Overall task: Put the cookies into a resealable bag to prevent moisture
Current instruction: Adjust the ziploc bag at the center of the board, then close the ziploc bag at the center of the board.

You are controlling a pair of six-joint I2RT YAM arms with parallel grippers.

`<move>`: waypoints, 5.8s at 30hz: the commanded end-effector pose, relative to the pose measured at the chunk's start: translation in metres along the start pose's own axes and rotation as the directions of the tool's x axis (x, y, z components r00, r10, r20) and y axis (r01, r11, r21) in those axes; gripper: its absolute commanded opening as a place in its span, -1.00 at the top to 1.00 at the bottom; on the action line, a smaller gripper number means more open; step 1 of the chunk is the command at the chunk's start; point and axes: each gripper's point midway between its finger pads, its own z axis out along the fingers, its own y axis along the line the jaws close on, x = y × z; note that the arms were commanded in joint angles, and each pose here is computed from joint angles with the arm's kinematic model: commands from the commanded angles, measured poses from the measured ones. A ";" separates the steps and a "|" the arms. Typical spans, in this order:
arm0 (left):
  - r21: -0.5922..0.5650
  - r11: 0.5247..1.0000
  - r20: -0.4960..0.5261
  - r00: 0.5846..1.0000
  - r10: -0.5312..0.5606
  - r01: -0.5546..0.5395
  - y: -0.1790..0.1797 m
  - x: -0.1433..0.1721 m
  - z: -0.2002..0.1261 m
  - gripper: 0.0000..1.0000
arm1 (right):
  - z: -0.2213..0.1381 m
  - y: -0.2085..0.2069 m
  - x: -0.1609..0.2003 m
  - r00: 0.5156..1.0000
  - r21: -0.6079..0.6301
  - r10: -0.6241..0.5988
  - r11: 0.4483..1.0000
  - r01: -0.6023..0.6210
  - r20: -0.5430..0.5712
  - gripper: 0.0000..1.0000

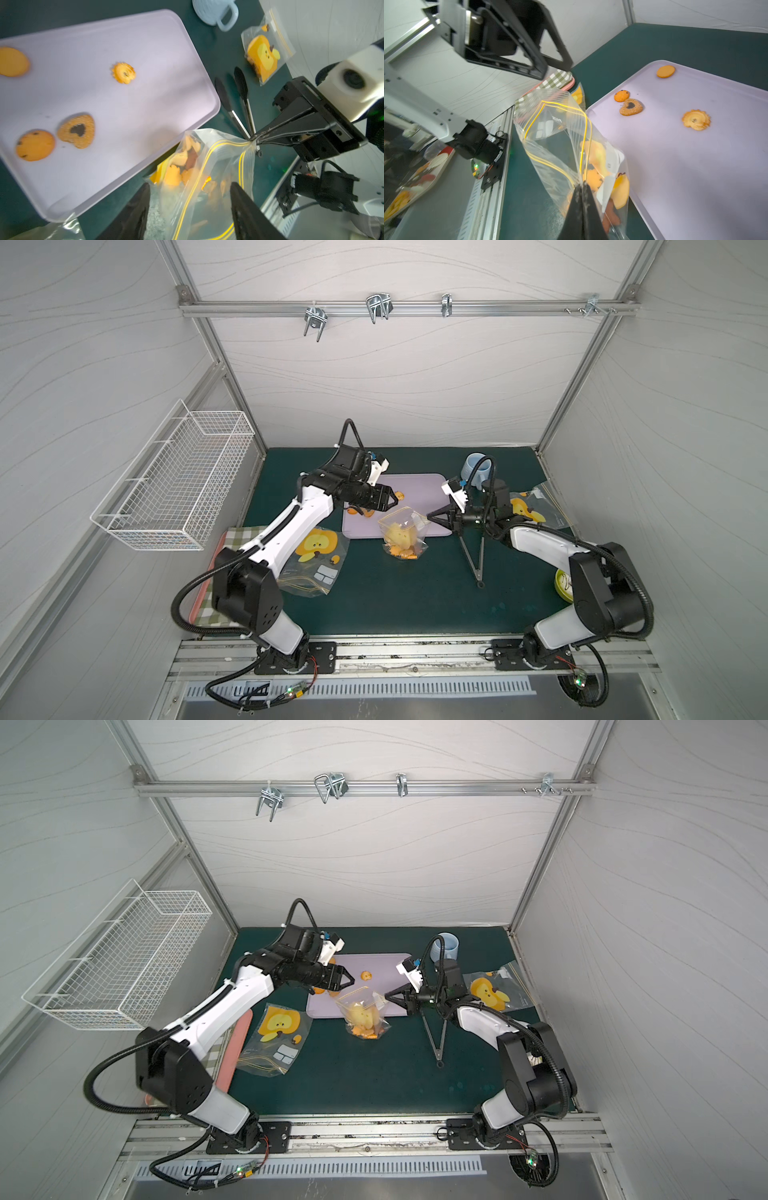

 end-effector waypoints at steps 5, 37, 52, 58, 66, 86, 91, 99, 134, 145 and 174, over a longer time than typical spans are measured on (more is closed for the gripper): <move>-0.028 0.996 0.475 0.878 -0.057 0.080 0.019 -0.027 -0.036 -0.62 | -0.017 -0.032 0.008 0.992 0.263 0.126 0.958 -0.116 -0.022 1.00; 0.268 0.857 0.418 0.855 0.307 -0.439 -0.016 0.035 0.039 -0.54 | -0.005 -0.057 -0.002 0.984 0.216 0.177 0.962 -0.169 -0.022 1.00; 0.295 0.841 0.427 0.850 0.308 -0.453 -0.022 0.033 0.036 0.20 | -0.005 -0.060 -0.001 0.983 0.230 0.181 0.958 -0.170 -0.026 1.00; 0.293 0.839 0.448 0.841 0.303 -0.459 -0.027 0.027 0.029 0.16 | -0.005 -0.060 0.000 0.983 0.229 0.183 0.958 -0.172 -0.028 1.00; 0.292 0.841 0.461 0.838 0.293 -0.455 -0.025 0.022 0.026 0.22 | -0.006 -0.060 0.001 0.983 0.233 0.183 0.957 -0.171 -0.030 1.00; 0.267 0.861 0.458 0.843 0.281 -0.432 -0.025 0.013 0.022 1.00 | -0.021 -0.056 -0.014 0.991 0.301 0.133 0.944 -0.133 0.021 0.82; 0.207 0.895 0.408 0.866 0.288 -0.395 -0.043 0.007 0.012 1.00 | -0.058 -0.037 -0.048 0.990 0.421 0.006 0.905 -0.064 0.137 0.12; 0.211 0.878 0.329 0.877 0.351 -0.430 -0.096 0.002 -0.043 1.00 | -0.089 0.037 -0.097 0.951 0.332 -0.212 0.935 0.129 0.227 -0.18; 0.244 0.662 0.287 0.705 0.648 -0.708 -0.147 0.040 -0.140 1.00 | 0.020 0.204 -0.092 0.847 -0.395 -0.527 0.765 0.509 0.072 0.06; 0.219 0.667 0.289 0.700 0.652 -0.712 -0.145 0.038 -0.142 1.00 | 0.019 0.199 -0.087 0.846 -0.364 -0.530 0.777 0.513 0.060 1.00; 0.171 0.677 0.297 0.693 0.657 -0.716 -0.143 0.031 -0.149 1.00 | 0.001 0.181 -0.064 0.861 -0.275 -0.508 0.827 0.490 0.006 1.00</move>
